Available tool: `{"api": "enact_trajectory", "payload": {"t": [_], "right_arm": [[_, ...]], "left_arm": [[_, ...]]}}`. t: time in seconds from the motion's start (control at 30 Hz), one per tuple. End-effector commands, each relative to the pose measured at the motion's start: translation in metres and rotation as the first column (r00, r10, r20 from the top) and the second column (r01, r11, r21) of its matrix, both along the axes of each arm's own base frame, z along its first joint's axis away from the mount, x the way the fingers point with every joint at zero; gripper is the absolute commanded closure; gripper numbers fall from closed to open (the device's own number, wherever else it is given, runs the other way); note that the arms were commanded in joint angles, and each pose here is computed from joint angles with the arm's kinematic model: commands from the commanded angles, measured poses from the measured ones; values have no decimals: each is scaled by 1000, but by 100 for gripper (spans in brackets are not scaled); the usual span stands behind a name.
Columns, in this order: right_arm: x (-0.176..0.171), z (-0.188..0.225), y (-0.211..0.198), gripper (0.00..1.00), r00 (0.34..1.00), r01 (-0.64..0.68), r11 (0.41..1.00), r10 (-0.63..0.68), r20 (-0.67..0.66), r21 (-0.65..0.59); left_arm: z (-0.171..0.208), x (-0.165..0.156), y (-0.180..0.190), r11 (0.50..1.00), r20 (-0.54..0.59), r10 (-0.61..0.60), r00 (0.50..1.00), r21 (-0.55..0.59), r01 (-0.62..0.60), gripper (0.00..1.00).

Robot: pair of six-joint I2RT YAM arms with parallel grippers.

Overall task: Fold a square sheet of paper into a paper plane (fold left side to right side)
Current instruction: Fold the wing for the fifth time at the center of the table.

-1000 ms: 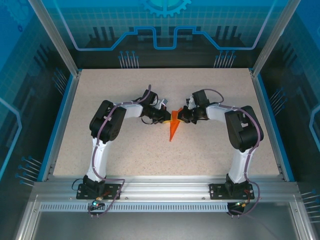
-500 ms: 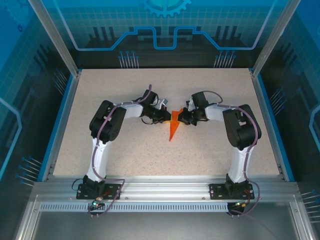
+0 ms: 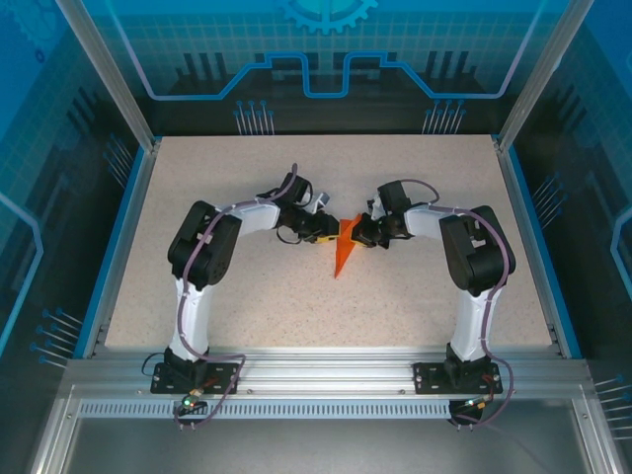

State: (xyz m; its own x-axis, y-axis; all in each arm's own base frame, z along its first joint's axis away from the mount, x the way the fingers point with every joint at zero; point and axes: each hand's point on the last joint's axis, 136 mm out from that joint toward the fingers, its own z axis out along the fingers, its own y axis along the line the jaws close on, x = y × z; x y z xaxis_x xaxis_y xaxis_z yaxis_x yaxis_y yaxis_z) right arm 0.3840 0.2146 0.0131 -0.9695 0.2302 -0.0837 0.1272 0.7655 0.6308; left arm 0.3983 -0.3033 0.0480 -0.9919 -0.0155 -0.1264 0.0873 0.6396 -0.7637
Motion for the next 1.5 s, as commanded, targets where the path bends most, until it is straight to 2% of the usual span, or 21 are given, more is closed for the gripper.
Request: {"api": "enact_trajectory", "payload": {"t": [0.0,0.17,0.33,0.53,0.9,1.47], "right_arm": [[-25,-28,-9,94,995,-11,997,3,-103,-75],[-24,-28,-7,94,995,-12,998,5,-102,-65],[-25,-29,-5,95,994,-18,998,11,-105,-60],[-26,-30,-4,94,994,-24,998,17,-108,-61],[-27,-29,-6,94,994,-27,997,19,-103,-72],[-26,-26,-6,94,996,-31,996,23,-91,-81]], "left_arm": [[27,-13,10,1000,17,-1,1000,25,1,66],[43,-45,-4,998,-53,-50,997,-43,48,69],[39,-73,-29,992,-127,-112,986,-79,102,72],[20,-73,-39,993,-160,-116,980,-53,109,72],[-17,-75,-25,994,-190,-77,979,58,90,73],[-40,-82,-15,989,-216,-55,975,125,83,76]]}}
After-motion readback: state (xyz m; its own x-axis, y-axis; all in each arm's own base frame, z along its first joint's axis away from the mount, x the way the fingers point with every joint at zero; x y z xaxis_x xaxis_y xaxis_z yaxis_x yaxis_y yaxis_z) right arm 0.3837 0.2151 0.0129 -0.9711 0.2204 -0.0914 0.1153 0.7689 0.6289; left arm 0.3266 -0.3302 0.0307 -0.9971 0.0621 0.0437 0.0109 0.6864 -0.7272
